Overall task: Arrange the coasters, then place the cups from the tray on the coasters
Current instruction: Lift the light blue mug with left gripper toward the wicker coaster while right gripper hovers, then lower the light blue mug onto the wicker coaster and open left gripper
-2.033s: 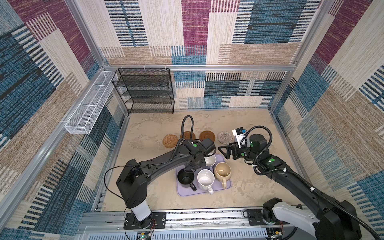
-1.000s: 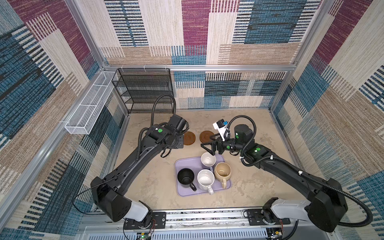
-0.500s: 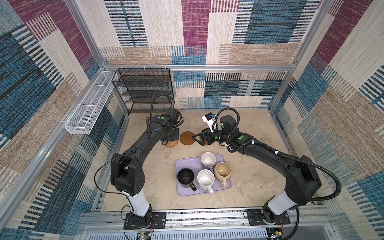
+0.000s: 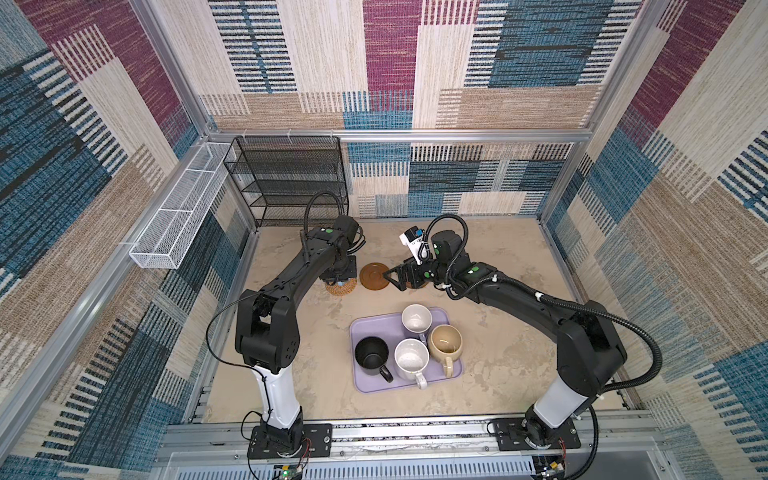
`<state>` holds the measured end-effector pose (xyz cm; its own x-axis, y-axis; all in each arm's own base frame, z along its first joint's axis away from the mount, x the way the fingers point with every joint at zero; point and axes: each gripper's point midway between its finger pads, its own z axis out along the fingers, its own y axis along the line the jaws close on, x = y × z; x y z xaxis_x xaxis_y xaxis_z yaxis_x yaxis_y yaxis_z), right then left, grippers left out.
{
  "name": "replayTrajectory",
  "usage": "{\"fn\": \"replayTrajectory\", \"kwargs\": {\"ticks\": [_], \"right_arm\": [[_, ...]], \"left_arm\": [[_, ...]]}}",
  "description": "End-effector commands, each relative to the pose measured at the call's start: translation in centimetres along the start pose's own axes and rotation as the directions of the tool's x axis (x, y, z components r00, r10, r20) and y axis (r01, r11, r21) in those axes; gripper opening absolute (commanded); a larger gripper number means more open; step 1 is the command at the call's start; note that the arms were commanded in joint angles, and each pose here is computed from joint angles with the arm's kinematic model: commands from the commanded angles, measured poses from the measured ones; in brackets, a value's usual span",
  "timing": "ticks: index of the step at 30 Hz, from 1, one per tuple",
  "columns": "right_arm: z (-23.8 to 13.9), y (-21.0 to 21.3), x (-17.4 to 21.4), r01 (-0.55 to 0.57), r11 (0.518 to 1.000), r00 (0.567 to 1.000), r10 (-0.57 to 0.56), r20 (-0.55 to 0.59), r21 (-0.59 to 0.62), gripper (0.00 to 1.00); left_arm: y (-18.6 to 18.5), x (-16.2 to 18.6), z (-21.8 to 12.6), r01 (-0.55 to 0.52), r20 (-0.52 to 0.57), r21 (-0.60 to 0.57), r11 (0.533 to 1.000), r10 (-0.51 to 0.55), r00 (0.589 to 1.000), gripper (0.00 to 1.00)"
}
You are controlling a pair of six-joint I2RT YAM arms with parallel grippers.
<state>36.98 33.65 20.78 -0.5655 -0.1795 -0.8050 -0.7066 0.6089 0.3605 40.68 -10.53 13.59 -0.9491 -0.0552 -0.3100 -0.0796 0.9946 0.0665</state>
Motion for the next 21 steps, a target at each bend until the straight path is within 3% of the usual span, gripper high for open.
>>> {"fn": "replayTrajectory", "kwargs": {"ticks": [1, 21], "right_arm": [[-0.1, -0.4, -0.2, 0.028, 0.999, 0.999, -0.028, 0.017, 0.024, 1.0], [-0.4, -0.7, 0.5, 0.032, 0.999, 0.999, -0.032, 0.004, 0.042, 1.0]], "left_arm": [[0.7, -0.5, 0.1, 0.026, 0.022, -0.037, 0.999, -0.025, 0.999, 0.0], [0.2, 0.1, 2.9, 0.065, -0.054, -0.011, 0.998, -0.065, 0.996, 0.03]]}}
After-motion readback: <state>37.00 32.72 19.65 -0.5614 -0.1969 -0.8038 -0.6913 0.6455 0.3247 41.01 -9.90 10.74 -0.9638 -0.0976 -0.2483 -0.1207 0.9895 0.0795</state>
